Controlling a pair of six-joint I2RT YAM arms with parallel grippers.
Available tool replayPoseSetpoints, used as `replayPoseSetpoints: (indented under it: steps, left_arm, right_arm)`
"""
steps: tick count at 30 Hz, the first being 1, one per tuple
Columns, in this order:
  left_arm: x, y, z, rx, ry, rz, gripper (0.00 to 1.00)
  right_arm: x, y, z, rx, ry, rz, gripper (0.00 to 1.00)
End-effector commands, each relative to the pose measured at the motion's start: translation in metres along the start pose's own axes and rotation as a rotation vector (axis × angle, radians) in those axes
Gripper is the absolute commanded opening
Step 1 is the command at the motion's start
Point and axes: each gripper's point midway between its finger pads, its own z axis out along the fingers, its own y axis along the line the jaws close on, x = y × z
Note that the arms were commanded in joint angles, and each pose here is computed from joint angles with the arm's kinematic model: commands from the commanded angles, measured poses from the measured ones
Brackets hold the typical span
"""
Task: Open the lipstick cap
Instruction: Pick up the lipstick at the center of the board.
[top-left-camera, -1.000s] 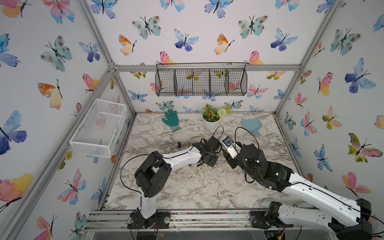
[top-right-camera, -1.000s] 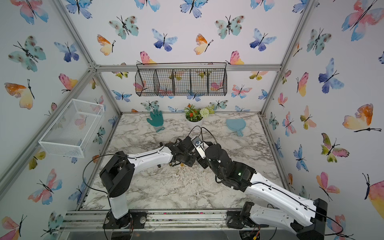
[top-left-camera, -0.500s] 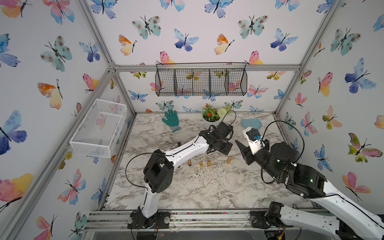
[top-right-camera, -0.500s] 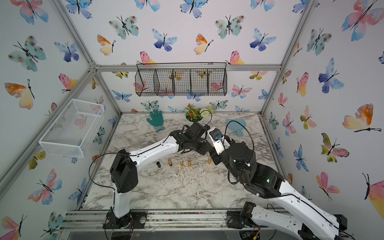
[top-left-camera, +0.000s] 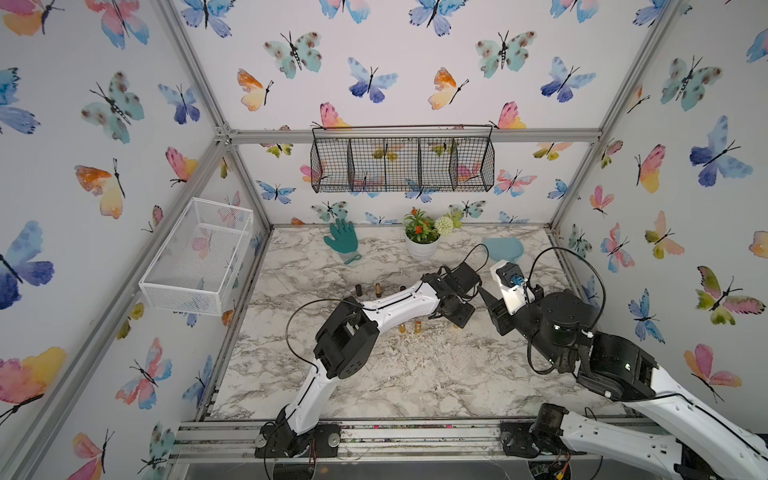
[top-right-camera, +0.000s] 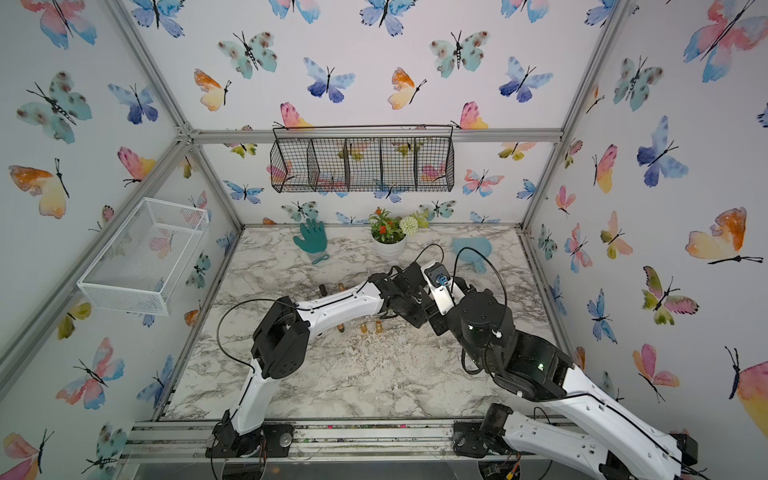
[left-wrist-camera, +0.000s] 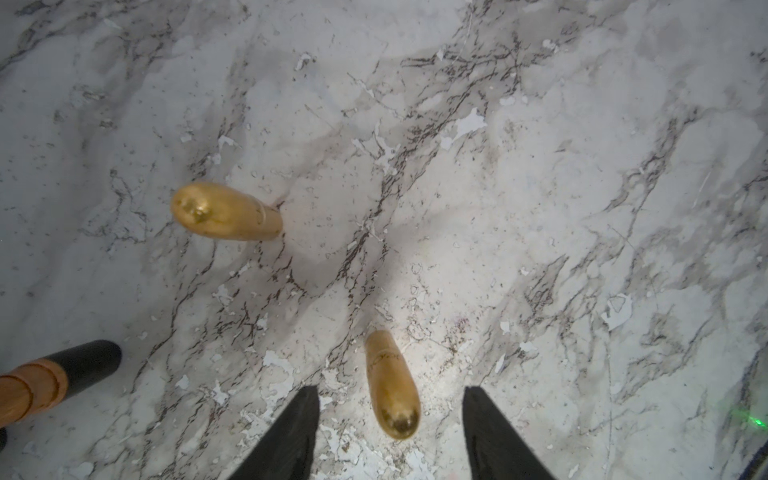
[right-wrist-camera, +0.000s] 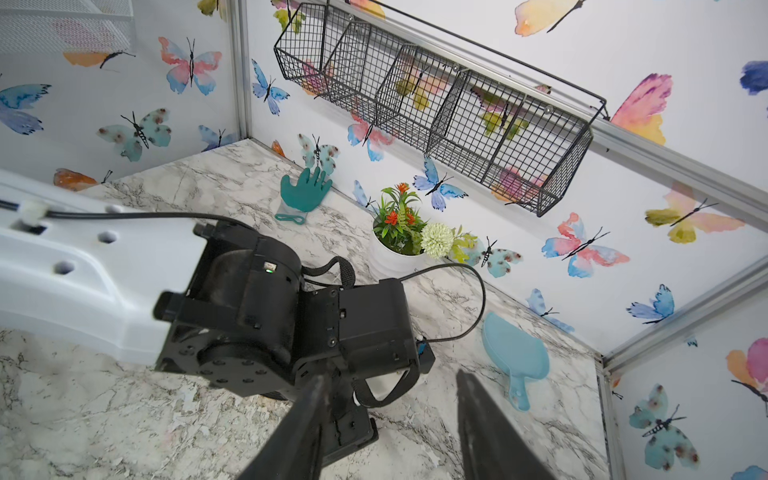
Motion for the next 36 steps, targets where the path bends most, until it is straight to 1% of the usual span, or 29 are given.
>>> replayPoseSetpoints:
  steps: [1, 4, 15, 17, 23, 25, 31, 34, 36]
  left_arm:
    - [0.009, -0.002, 0.014, 0.007, 0.042, 0.007, 0.49]
    - [0.011, -0.001, 0.016, 0.005, 0.046, 0.006, 0.47]
    - [0.012, -0.005, 0.024, 0.003, 0.052, 0.023, 0.45]
    - [0.013, -0.006, 0.025, 0.004, 0.053, 0.025, 0.43]
    - [0.013, -0.008, 0.024, 0.016, 0.055, 0.024, 0.3]
    - [0.013, -0.009, 0.023, 0.017, 0.055, 0.024, 0.28]
    - [0.005, -0.007, 0.006, -0.001, 0.027, 0.021, 0.13]
    - [0.0, -0.003, -0.016, -0.002, 0.01, 0.007, 0.09]
    - [-0.003, 0.001, -0.039, 0.031, -0.006, -0.028, 0.07]
  right_arm:
    - [0.007, -0.002, 0.001, 0.02, 0.018, 0.001, 0.51]
    - [0.01, -0.001, 0.002, 0.019, 0.019, 0.0, 0.51]
    - [0.02, 0.004, 0.008, 0.018, 0.038, -0.013, 0.51]
    - [0.022, 0.005, 0.009, 0.017, 0.044, -0.015, 0.51]
    - [0.024, 0.007, 0.011, 0.013, 0.05, -0.016, 0.51]
    - [0.024, 0.007, 0.011, 0.011, 0.049, -0.015, 0.51]
    - [0.027, 0.009, 0.013, 0.007, 0.054, -0.016, 0.51]
    - [0.031, 0.009, 0.014, 0.011, 0.072, -0.026, 0.51]
    - [0.034, 0.01, 0.015, 0.008, 0.084, -0.032, 0.51]
